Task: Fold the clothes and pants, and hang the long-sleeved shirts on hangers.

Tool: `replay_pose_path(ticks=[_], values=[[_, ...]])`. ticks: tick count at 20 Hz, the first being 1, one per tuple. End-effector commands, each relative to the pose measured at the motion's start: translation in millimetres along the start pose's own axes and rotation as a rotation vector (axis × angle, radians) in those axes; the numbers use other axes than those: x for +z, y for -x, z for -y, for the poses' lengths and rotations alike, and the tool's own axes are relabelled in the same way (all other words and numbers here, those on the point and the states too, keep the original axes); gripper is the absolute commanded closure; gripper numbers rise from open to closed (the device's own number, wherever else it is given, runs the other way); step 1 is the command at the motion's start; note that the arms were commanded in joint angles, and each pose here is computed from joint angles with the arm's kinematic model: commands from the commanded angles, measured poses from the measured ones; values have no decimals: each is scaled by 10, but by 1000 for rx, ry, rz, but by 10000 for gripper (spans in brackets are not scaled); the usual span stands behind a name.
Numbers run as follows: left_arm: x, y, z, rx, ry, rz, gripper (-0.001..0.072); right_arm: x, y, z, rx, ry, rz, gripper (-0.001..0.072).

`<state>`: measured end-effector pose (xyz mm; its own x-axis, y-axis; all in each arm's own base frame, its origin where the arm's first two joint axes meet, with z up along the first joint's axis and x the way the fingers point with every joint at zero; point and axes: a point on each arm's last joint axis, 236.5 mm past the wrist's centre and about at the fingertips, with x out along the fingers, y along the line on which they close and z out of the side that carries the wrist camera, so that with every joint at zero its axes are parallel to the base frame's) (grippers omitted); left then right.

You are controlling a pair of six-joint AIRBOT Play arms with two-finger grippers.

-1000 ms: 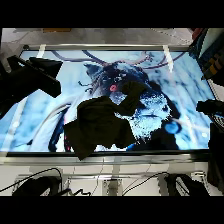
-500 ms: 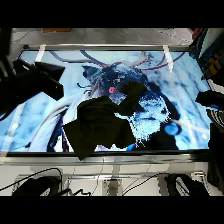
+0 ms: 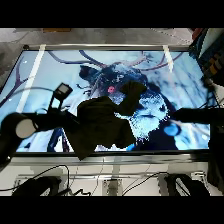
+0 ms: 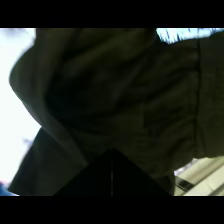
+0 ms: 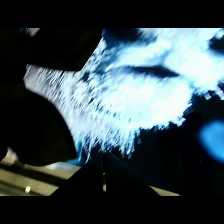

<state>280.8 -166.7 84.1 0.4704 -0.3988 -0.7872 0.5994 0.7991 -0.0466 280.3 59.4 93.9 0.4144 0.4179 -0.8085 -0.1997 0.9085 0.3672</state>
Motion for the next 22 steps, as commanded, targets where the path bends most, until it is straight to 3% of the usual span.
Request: replay_pose_path(ticks=[1, 2, 4, 5, 8, 10, 14, 22], values=[[-215, -189, 93, -36, 205, 65, 689, -695, -444, -696, 279, 129, -213, 673], [-179, -169, 60, -24, 267, 113, 689, -818, -612, -838, 317, 140, -222, 638], [-135, -103, -38, 6, 363, 191, 689, -945, -929, -1037, 336, 117, -190, 246], [-157, -70, -101, 25, 397, 203, 689, -991, -1052, -1108, 329, 73, -178, 214], [-177, 77, -345, 99, 442, 244, 688, -1225, -1334, -1319, 314, -48, -250, 212], [-182, 136, -458, 127, 465, 262, 688, -1374, -1506, -1467, 336, -97, -326, 149], [-194, 147, -518, 141, 479, 264, 688, -1579, -1853, -1674, 376, -275, -476, 144], [-198, 147, -528, 145, 477, 264, 688, -1429, -2204, -1985, 403, -213, -514, 145]])
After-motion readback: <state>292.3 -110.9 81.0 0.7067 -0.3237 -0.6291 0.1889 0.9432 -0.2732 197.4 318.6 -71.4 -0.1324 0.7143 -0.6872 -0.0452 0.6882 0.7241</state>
